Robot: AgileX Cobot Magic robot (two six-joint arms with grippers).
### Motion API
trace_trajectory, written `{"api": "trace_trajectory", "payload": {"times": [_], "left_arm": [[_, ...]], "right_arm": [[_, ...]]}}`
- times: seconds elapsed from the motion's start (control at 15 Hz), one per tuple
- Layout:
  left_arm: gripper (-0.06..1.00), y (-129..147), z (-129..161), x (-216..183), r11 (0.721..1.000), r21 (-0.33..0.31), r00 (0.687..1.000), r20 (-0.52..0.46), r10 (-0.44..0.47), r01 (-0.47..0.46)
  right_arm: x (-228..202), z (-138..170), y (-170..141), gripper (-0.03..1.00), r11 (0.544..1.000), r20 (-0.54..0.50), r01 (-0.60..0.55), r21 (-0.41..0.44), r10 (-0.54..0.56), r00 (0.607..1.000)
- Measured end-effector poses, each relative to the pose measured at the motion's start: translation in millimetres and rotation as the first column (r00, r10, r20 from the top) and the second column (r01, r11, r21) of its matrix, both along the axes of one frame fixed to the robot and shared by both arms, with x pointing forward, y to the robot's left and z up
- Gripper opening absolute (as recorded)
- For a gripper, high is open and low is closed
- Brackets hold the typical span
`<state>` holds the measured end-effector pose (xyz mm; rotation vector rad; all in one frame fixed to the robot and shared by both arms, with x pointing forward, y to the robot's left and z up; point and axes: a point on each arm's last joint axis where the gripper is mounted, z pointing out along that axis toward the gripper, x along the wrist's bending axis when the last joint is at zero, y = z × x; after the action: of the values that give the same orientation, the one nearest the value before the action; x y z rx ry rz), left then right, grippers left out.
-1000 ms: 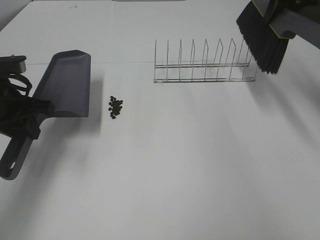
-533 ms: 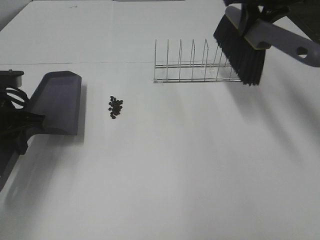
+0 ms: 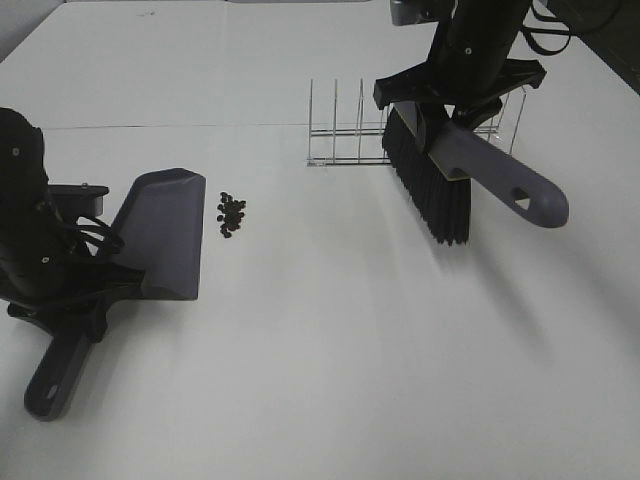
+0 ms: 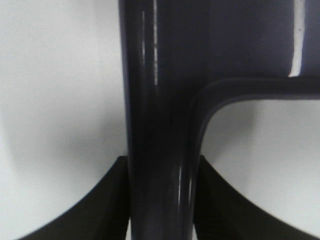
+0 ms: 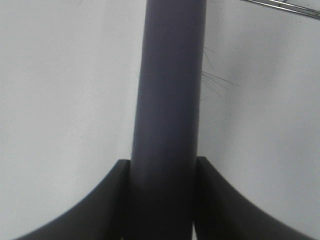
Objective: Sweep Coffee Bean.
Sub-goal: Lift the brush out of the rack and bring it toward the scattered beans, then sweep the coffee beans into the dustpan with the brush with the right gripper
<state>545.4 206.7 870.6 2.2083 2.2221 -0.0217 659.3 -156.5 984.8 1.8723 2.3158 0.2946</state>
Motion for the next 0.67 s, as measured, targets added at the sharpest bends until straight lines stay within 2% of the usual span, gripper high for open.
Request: {"api": "trace_trajectory", "payload": {"times": [0.13,0.33,0.53,0.6,0.67], "left_arm": [[0.31,-0.1,-0.3,0.3,1.0,0.001,1.0,-0.002,0.0,0.0],[0.31,-0.1,-0.3,0.2,1.0,0.0,1.0,-0.003,0.001,-0.001],[0.32,-0.1,-0.3,0.2,1.0,0.0,1.0,-0.003,0.001,-0.001],[0.32,-0.1,-0.3,0.2,1.0,0.0,1.0,-0.003,0.001,-0.001],[0.32,-0.1,-0.3,0.2,1.0,0.0,1.0,-0.003,0.001,-0.001]], "right_arm": [[-4.0,-14.6,22.4,0.27,0.999,-0.004,-0.051,-0.001,0.051,0.999],[-8.2,-53.4,72.4,0.27,0.987,-0.045,-0.16,-0.026,0.159,0.986],[-6.1,-68.5,120.5,0.27,0.966,-0.051,-0.252,-0.053,0.249,0.967],[-9.7,-84.2,147.9,0.27,0.951,-0.112,-0.301,-0.076,0.292,0.95],[-11.4,-88.0,160.3,0.27,0.942,-0.122,-0.326,-0.075,0.316,0.941]]}}
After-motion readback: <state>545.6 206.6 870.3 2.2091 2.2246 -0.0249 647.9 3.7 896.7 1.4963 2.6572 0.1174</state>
